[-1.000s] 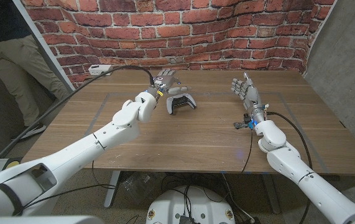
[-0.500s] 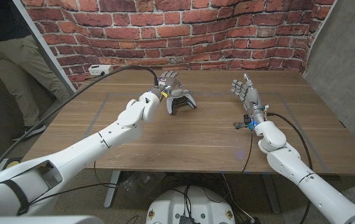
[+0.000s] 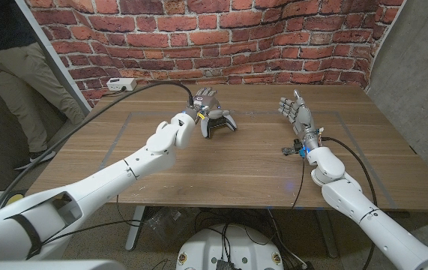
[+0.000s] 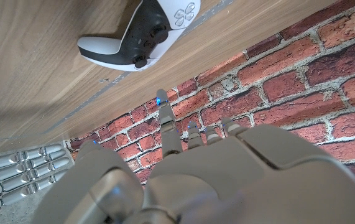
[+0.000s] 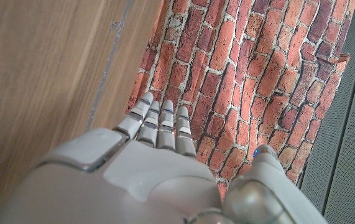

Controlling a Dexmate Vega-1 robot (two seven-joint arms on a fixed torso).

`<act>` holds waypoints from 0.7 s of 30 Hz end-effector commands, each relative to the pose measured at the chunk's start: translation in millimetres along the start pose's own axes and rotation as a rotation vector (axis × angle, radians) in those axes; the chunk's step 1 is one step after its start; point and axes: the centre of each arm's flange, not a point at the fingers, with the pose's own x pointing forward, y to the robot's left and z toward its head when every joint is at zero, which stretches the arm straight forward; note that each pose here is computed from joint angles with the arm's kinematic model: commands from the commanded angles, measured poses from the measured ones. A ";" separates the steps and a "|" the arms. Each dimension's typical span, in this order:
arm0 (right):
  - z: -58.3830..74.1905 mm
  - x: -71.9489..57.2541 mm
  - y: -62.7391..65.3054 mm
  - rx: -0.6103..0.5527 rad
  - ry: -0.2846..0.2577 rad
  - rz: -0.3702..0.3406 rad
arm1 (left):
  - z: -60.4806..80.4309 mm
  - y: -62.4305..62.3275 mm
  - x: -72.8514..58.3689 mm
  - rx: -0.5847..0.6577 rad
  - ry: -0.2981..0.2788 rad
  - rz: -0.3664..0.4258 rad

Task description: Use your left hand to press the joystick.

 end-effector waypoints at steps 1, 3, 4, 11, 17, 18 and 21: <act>-5.9 -2.4 -0.5 0.009 0.016 -0.007 | 2.6 -6.6 -2.3 -0.006 0.000 -0.006; -6.3 -2.5 -0.4 0.008 0.016 -0.005 | 2.5 -7.7 -2.4 -0.006 0.001 -0.009; -6.9 -2.6 -0.2 0.009 0.018 -0.006 | 2.4 -10.3 -2.6 -0.011 0.001 -0.015; -7.5 -1.8 0.5 0.007 0.022 -0.004 | 1.6 -16.3 -4.8 -0.002 0.016 -0.021; -7.7 -1.3 0.9 0.008 0.025 -0.005 | -2.9 -19.8 -4.6 -0.004 0.027 -0.031; -7.6 -1.2 1.0 0.006 0.023 -0.003 | -3.2 -20.2 -4.4 -0.006 0.027 -0.033; -7.1 -1.0 1.3 0.005 0.022 -0.003 | -2.9 -20.8 -3.7 -0.012 0.021 -0.028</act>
